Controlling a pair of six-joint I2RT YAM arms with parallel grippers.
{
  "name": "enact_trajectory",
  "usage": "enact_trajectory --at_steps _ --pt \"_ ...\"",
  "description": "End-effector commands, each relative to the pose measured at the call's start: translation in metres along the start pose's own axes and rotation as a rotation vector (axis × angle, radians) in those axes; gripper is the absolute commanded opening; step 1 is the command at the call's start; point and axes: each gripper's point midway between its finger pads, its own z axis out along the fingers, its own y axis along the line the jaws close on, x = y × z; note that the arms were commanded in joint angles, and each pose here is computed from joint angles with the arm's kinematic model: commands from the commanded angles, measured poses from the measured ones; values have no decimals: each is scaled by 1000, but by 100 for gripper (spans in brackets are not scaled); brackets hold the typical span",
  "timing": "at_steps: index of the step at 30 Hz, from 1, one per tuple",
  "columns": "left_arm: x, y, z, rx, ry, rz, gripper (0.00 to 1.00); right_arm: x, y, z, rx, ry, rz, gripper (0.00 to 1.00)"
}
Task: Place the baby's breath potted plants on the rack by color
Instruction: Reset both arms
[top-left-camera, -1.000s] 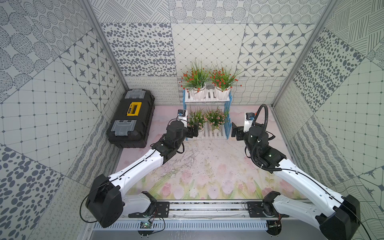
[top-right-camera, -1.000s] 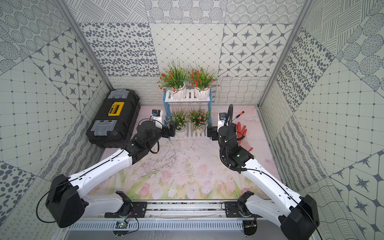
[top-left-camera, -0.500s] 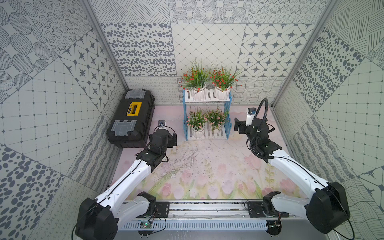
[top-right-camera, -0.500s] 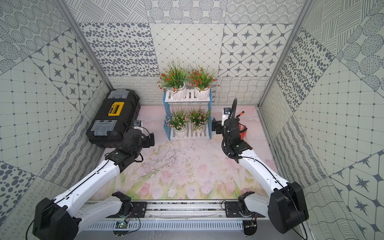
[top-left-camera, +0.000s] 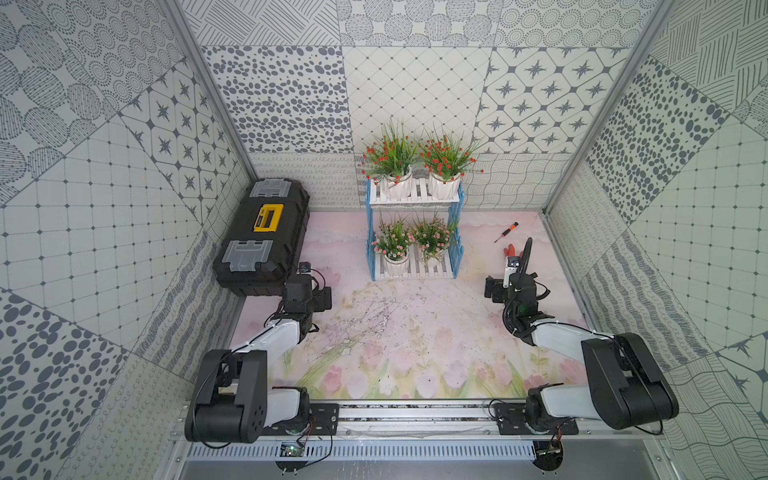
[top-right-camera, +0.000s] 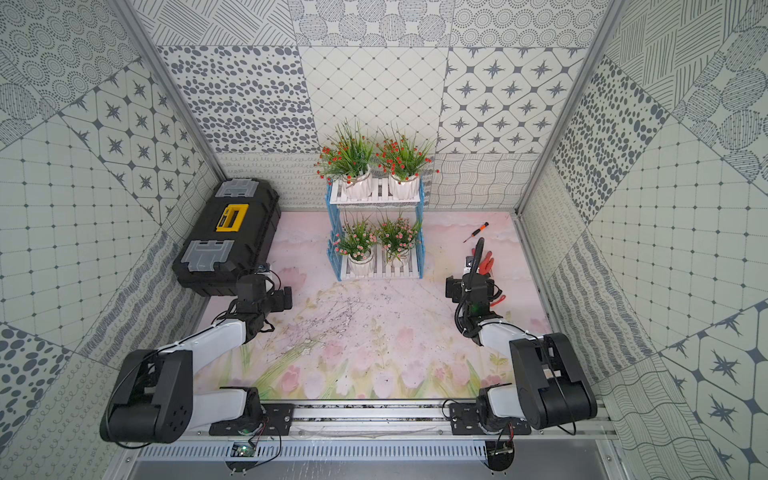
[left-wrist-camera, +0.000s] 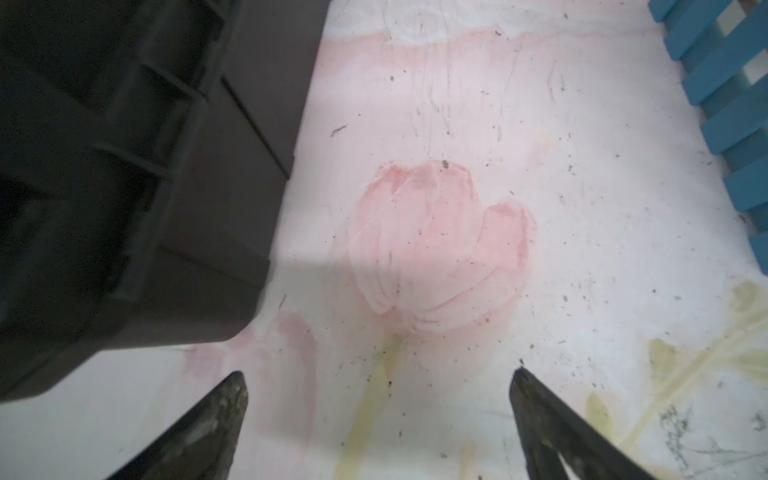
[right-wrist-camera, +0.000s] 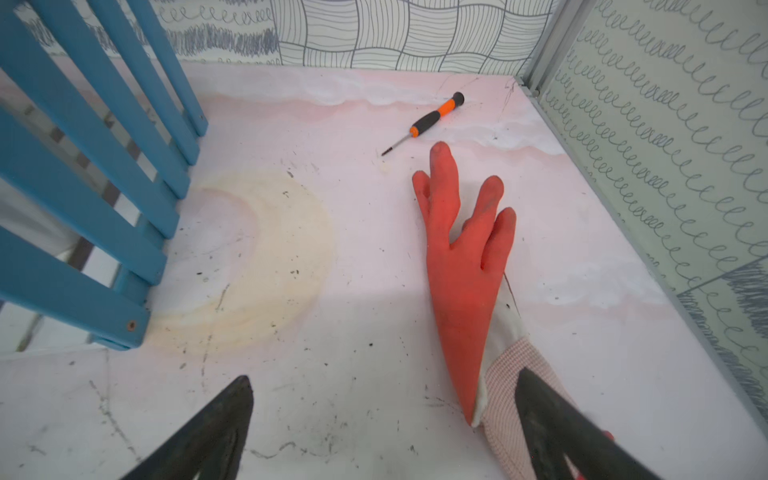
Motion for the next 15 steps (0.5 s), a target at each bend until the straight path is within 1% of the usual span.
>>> enact_trajectory --at_steps 1,2,4,5,7,8,9,10,11,12,14,15 --pt "-53 -22 4 146 -256 61 98 -43 2 6 -40 -175 22 98" --pt "-53 -23 6 154 -244 56 98 -42 -2 9 -35 -183 39 98" --pt "-56 -24 8 157 -280 32 98 -33 -11 17 -17 -162 85 98" --pt "-52 -26 12 164 -289 38 98 -31 -13 20 -17 -176 103 98" --pt "-44 -27 23 160 -287 43 98 -24 -13 19 -22 -168 104 98" --pt "-43 -21 26 132 -302 24 99 -26 -14 19 -18 -195 110 98" --pt "-41 -18 28 117 -266 4 99 -25 -15 19 -18 -197 111 98" --pt "-41 -17 28 115 -264 -1 99 -25 -14 19 -20 -186 108 98" --pt "-43 -17 28 113 -287 5 99 -24 -14 19 -21 -174 106 98" --pt "-41 -17 29 115 -263 -2 99 -24 -14 19 -19 -182 107 98" --pt "-42 -16 29 109 -279 2 98 -24 -14 19 -21 -178 105 98" --pt "-40 -16 29 111 -262 -3 98 -24 -13 19 -22 -180 105 98"
